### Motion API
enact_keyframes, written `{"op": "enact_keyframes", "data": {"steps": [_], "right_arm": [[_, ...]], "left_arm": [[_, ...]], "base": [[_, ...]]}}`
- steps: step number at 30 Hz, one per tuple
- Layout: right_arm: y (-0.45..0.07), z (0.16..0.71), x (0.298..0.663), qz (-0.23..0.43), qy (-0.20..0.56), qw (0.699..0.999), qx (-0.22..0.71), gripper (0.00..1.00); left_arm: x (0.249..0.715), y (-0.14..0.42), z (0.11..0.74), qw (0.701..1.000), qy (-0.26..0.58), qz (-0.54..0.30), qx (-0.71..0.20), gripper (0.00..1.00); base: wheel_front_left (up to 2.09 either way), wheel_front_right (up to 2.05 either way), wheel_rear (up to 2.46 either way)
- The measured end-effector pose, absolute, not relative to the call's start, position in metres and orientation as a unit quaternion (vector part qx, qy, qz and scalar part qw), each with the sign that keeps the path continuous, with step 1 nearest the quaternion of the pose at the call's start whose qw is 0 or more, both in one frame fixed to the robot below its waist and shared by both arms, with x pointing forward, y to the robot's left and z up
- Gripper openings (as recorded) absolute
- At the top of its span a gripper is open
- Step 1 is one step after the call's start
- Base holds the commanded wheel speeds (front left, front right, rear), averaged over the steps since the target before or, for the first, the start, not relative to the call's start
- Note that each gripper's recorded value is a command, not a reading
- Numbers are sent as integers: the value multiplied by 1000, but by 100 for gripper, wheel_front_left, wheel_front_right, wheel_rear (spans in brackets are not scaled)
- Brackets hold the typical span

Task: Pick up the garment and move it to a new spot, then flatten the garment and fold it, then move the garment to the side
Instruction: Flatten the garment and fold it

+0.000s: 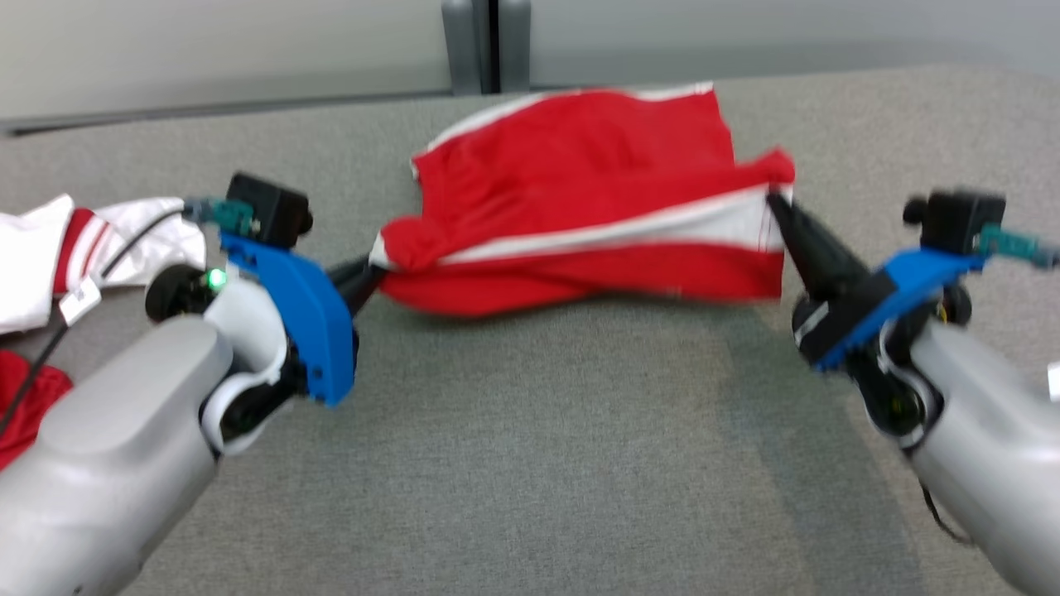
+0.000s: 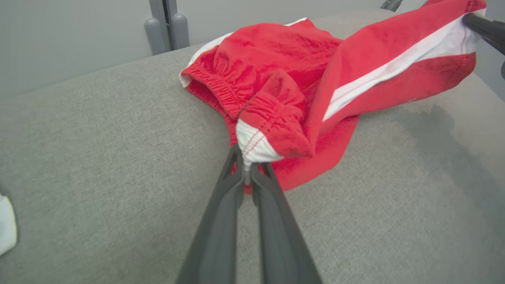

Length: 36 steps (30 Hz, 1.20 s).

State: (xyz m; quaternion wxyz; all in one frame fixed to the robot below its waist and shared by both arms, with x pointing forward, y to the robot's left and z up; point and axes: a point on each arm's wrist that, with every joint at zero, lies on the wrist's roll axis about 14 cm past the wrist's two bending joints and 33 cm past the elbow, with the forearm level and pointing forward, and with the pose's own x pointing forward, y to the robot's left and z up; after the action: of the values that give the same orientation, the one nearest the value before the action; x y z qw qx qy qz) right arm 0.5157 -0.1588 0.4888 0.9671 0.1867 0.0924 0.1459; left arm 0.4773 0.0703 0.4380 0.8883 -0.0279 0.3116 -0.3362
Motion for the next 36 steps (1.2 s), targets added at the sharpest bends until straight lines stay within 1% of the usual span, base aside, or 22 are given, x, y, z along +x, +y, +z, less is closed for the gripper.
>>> {"op": "enact_keyframes", "data": {"steps": [4, 8, 10, 14, 17, 18, 19, 22, 24, 28, 36], "right_arm": [[-166, 472, 474, 145, 128, 961, 197, 0], [-175, 463, 438, 140, 152, 955, 215, 0], [-182, 463, 425, 140, 156, 955, 209, 0], [-185, 474, 414, 147, 146, 955, 212, 0], [-183, 482, 419, 154, 137, 955, 212, 0], [-182, 484, 423, 157, 138, 955, 209, 0], [-179, 491, 435, 163, 135, 956, 205, 0], [-173, 497, 454, 165, 134, 955, 208, 0], [-169, 496, 466, 164, 136, 953, 217, 0], [-169, 491, 490, 151, 147, 950, 230, 0], [-181, 462, 534, 114, 186, 947, 236, 0]], "left_arm": [[438, 76, 437, 872, 342, -349, -30, 0], [386, 80, 426, 840, 397, -367, -33, 0], [367, 80, 427, 828, 412, -378, -37, 0], [354, 80, 438, 821, 422, -382, -43, 0], [355, 82, 442, 818, 432, -376, -49, 0], [354, 82, 441, 813, 443, -375, -56, 0], [356, 80, 441, 799, 465, -374, -76, 0], [367, 76, 444, 781, 491, -371, -105, 0], [377, 77, 441, 774, 505, -365, -113, 0], [403, 77, 439, 771, 513, -355, -125, 0], [451, 70, 427, 770, 516, -342, -155, 0]], "base": [[0, 0, 0], [0, 0, 0], [0, 0, 0], [0, 0, 0], [0, 0, 0], [0, 0, 0], [0, 0, 0], [0, 0, 0], [0, 0, 0], [0, 0, 0], [0, 0, 0]]}}
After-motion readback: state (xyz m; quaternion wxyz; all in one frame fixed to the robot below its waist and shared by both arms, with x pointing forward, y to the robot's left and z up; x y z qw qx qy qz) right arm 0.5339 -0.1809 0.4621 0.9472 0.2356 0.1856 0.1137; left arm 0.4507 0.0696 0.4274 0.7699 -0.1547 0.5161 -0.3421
